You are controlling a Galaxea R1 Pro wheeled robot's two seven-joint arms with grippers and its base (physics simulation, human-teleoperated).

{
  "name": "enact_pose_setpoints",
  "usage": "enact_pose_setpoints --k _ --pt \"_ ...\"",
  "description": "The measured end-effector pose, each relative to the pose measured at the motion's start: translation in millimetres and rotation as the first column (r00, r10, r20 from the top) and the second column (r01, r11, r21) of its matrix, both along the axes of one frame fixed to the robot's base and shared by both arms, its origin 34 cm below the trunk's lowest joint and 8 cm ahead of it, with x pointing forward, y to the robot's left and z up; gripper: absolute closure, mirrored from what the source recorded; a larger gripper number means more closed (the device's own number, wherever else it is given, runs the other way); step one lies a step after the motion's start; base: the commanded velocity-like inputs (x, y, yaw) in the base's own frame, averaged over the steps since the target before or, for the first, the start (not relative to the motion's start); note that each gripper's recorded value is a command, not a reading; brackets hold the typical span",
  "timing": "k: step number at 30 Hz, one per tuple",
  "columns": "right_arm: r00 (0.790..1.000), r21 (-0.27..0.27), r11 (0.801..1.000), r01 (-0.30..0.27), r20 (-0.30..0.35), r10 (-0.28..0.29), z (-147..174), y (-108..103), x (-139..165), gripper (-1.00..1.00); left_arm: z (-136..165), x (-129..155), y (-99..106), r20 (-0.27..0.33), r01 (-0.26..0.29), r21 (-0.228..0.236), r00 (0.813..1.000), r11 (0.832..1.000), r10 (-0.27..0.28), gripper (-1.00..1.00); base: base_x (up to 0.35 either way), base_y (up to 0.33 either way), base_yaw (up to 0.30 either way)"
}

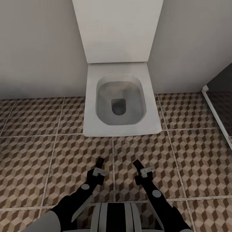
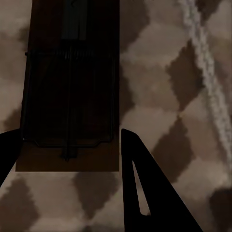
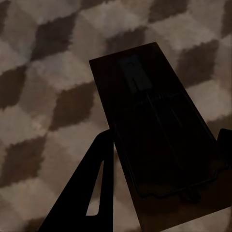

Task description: Take the four mousetraps from the cabinet in the bathroom and place them on the bathroom floor. Make sure all four end up on the same floor surface, and ensure that at least two of them are either under or directly next to the same bathroom sink.

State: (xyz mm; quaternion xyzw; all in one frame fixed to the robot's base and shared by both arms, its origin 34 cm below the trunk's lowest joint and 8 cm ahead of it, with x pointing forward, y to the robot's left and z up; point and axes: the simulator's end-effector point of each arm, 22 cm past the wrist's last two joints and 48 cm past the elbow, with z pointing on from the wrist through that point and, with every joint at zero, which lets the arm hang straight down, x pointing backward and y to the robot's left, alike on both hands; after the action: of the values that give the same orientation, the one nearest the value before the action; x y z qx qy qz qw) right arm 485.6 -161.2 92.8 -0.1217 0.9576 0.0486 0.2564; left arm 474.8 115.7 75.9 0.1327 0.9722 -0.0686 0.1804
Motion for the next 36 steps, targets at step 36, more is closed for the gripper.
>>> enact_pose_setpoints --k 36 --pt "1.0 -0.001 1.0 0.0 0.001 0.0 0 -1 0 1.0 -14 -30 -2 -0.062 0.018 0.022 0.998 1.0 -0.017 1.0 0.052 0.0 0.0"
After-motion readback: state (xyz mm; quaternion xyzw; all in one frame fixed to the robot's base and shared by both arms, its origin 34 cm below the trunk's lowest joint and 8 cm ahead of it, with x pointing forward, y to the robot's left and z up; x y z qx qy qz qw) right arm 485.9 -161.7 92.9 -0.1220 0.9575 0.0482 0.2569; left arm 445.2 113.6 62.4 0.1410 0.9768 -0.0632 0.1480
